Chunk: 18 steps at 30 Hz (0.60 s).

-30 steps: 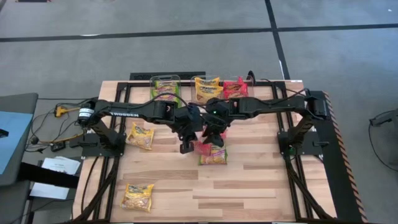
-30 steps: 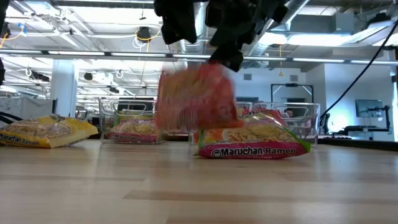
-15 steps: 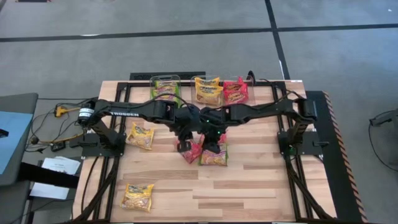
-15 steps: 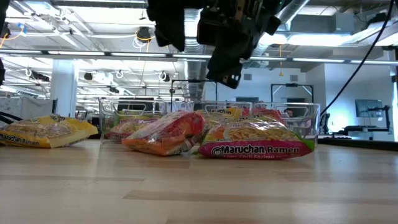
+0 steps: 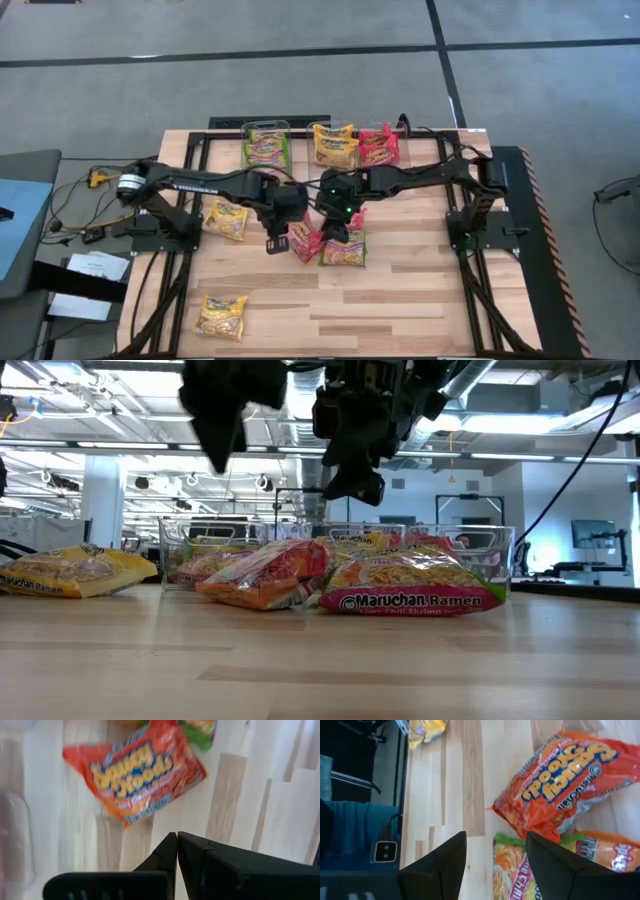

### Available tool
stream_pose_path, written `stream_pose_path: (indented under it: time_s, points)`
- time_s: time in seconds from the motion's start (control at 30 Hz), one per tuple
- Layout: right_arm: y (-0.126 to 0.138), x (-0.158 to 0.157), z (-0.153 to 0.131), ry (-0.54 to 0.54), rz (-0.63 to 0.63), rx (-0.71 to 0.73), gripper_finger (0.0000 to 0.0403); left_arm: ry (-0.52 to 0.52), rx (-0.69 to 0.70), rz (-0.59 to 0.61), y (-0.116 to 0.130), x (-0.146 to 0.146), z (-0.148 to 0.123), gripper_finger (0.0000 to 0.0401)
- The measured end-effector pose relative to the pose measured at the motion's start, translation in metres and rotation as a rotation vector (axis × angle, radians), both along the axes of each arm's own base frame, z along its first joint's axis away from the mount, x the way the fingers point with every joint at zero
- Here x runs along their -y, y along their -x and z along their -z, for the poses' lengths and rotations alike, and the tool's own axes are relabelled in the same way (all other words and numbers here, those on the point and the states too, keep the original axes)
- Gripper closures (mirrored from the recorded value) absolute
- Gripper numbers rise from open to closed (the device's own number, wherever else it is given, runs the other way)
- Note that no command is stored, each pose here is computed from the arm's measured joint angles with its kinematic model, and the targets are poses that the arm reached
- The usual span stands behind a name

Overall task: Sort Maruchan noodles
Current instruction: Put the red noodle pack into the right transparent bin

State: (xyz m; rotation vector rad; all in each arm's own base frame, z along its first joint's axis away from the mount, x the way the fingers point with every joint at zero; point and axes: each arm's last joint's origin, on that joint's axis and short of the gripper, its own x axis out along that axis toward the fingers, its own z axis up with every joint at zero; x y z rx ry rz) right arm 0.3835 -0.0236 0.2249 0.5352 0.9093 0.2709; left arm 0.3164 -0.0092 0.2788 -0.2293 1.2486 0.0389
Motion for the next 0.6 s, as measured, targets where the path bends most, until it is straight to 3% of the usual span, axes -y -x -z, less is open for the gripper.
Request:
stream_pose_path:
  time_s: [0.23, 0.33, 0.6]
  points:
    - [-0.005, 0.0, 0.004, -0.026, 0.046, -0.002, 0.0175, 0.064, 0.132, -0.094, 0.018, 0.002, 0.028, 0.0401]
    - [-0.008, 0.002, 0.008, 0.003, 0.102, -0.014, 0.0175, 0.081, 0.122, -0.134, 0.021, 0.004, 0.045, 0.0401]
    - [-0.013, 0.01, 0.025, -0.072, 0.221, -0.1, 0.0175, 0.121, 0.178, -0.17, 0.026, 0.015, 0.078, 0.0401]
